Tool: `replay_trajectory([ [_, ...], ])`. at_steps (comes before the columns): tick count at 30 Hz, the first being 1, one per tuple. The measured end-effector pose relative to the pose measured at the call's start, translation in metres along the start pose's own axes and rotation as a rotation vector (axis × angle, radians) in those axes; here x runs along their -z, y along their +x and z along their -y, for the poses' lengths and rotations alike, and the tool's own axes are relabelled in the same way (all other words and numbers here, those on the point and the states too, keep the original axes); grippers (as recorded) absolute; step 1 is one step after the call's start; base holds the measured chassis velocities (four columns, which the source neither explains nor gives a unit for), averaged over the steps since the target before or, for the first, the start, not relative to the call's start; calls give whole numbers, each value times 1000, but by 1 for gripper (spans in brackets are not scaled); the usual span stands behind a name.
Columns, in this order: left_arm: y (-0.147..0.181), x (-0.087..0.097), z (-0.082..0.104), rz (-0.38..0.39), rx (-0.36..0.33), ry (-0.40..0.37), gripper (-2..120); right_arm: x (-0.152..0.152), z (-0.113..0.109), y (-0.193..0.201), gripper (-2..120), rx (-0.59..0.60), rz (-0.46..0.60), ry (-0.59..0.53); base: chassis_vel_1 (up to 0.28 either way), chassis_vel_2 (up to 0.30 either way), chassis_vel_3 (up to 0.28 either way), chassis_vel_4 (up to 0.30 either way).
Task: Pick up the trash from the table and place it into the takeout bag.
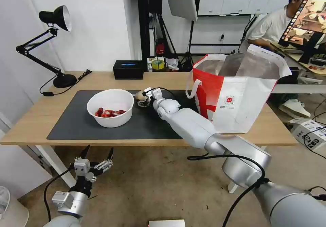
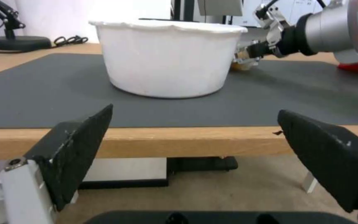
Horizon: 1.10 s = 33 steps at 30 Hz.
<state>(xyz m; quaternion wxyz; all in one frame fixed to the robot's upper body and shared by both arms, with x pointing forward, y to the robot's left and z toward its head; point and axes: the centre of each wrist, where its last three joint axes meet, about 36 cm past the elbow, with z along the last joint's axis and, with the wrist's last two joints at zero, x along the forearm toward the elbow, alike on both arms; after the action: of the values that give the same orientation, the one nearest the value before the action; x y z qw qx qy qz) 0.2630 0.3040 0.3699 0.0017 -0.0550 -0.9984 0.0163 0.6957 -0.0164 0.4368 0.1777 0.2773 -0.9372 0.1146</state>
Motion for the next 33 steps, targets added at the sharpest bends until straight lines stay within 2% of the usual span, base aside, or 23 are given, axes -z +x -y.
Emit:
replay_trajectory([
  [2,0,2,0,6,2,5,100,0,0,0,53,4,0,0,0,0,0,0],
  [3,0,2,0,6,2,5,100,0,0,0,53,4,0,0,0,0,0,0],
  [6,1,3,-1,6,1,3,100,-2,1,0,39,5,-1,-3,0,0,0,0],
  [9,2,3,-1,3,1,3,100,-3,0,1,32,8,1,-6,0,0,0,0],
  [10,3,3,-1,2,1,3,100,-4,0,2,24,10,3,-8,0,0,0,0],
  [11,3,3,-1,2,1,3,100,-4,0,2,24,10,3,-8,0,0,0,0],
  [14,4,4,-1,1,0,2,100,-5,3,7,12,-1,20,-26,0,0,0,0],
  [17,5,5,0,2,-1,1,100,-5,6,14,7,-4,42,-29,0,0,0,0],
  [22,5,6,0,3,-3,-1,100,-6,16,33,7,-14,86,-18,0,0,0,0],
  [25,5,6,2,2,-6,-3,100,-9,26,68,7,-14,145,9,0,0,0,0],
  [30,4,6,3,0,-9,-3,100,-20,34,97,7,-17,198,48,0,0,0,0],
  [33,2,5,5,2,-7,3,100,-38,30,121,7,-5,325,57,0,0,0,0],
])
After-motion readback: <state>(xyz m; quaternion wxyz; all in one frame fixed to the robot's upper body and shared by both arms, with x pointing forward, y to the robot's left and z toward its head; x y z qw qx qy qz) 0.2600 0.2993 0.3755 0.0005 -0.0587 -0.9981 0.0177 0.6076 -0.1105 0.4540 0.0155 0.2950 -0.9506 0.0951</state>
